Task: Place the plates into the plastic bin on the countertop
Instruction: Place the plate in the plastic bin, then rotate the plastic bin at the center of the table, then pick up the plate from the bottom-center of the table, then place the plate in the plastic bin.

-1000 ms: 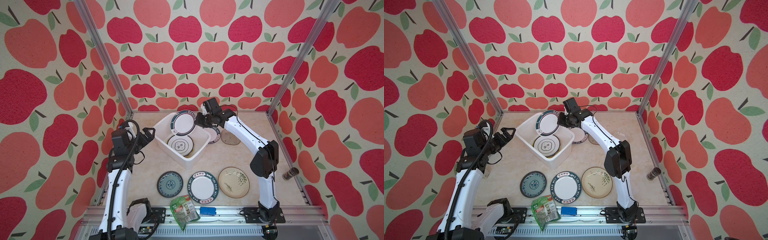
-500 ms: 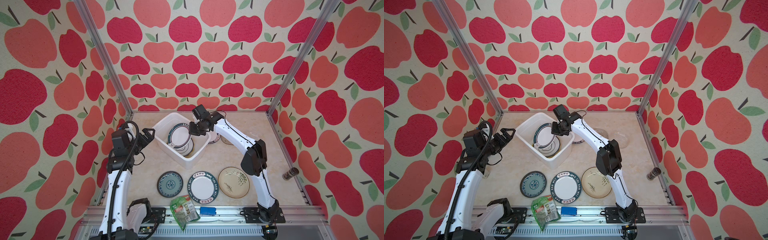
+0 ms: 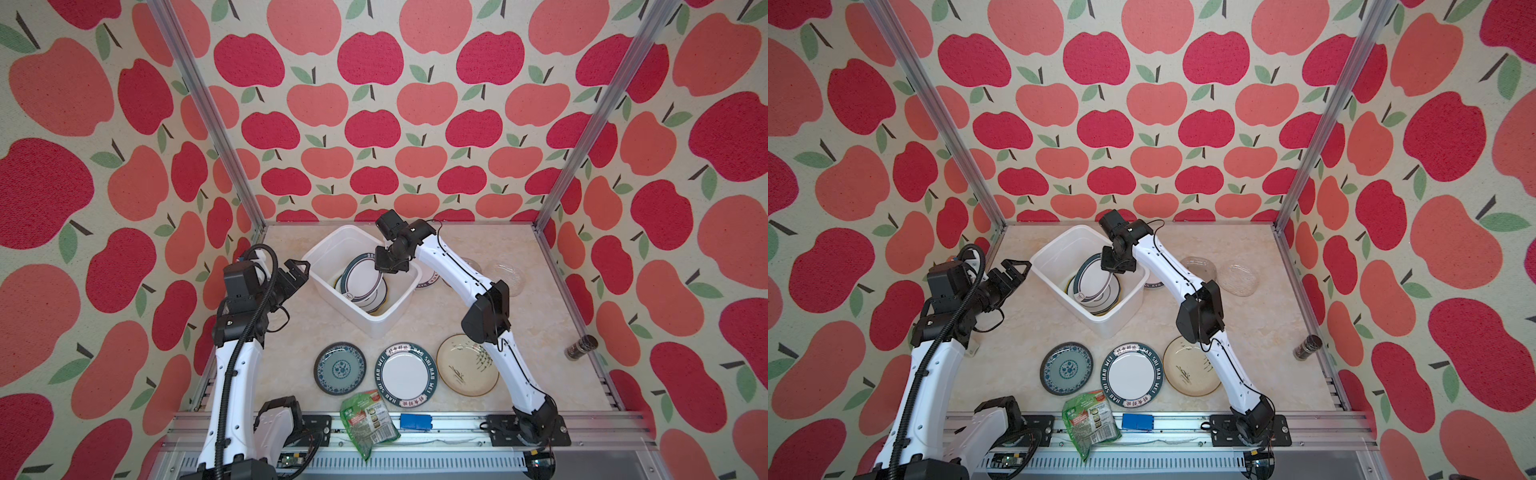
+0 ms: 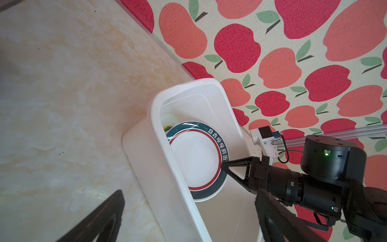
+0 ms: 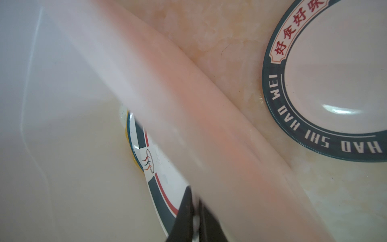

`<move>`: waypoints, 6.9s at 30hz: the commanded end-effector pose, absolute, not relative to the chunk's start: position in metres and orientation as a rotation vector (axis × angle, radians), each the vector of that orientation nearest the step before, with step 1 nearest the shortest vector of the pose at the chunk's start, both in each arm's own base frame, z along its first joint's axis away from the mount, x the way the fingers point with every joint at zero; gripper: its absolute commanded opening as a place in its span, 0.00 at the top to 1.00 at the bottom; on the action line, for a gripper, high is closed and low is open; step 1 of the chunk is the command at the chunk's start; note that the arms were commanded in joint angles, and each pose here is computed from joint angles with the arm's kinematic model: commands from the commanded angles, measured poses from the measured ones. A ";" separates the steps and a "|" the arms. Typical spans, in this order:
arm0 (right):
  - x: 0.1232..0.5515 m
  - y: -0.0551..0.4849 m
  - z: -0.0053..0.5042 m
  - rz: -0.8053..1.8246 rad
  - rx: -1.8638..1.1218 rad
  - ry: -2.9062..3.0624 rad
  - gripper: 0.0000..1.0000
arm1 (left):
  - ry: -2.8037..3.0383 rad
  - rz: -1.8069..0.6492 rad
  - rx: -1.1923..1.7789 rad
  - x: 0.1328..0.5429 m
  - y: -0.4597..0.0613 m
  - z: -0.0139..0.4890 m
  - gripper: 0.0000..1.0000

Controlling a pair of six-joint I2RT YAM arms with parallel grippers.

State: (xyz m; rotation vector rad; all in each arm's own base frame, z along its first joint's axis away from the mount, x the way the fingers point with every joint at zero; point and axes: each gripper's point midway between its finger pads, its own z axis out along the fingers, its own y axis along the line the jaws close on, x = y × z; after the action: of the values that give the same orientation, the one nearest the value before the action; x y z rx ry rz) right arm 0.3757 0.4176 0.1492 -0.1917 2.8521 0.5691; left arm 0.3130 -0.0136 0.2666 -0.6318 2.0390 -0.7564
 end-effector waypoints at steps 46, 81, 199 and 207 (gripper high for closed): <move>0.333 0.278 0.267 0.822 -0.187 2.284 0.62 | 2.118 -0.857 -0.377 0.229 -0.098 0.230 0.01; 0.242 0.254 0.184 1.069 -0.248 2.552 0.67 | 2.637 -1.012 0.210 0.192 -0.240 0.076 0.19; 0.167 0.321 0.117 1.855 -0.208 2.622 0.60 | 2.199 -1.366 -0.248 0.202 -0.186 0.127 1.00; 0.153 0.317 0.116 1.855 -0.216 2.645 0.96 | 2.209 -1.360 -0.252 0.201 -0.186 0.124 1.00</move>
State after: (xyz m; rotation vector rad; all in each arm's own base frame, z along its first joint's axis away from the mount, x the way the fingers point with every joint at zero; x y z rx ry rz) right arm 0.1596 0.3171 0.1081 -0.1899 2.6610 1.8168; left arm 0.2020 -0.1802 0.1120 -0.2918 2.2516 -1.3119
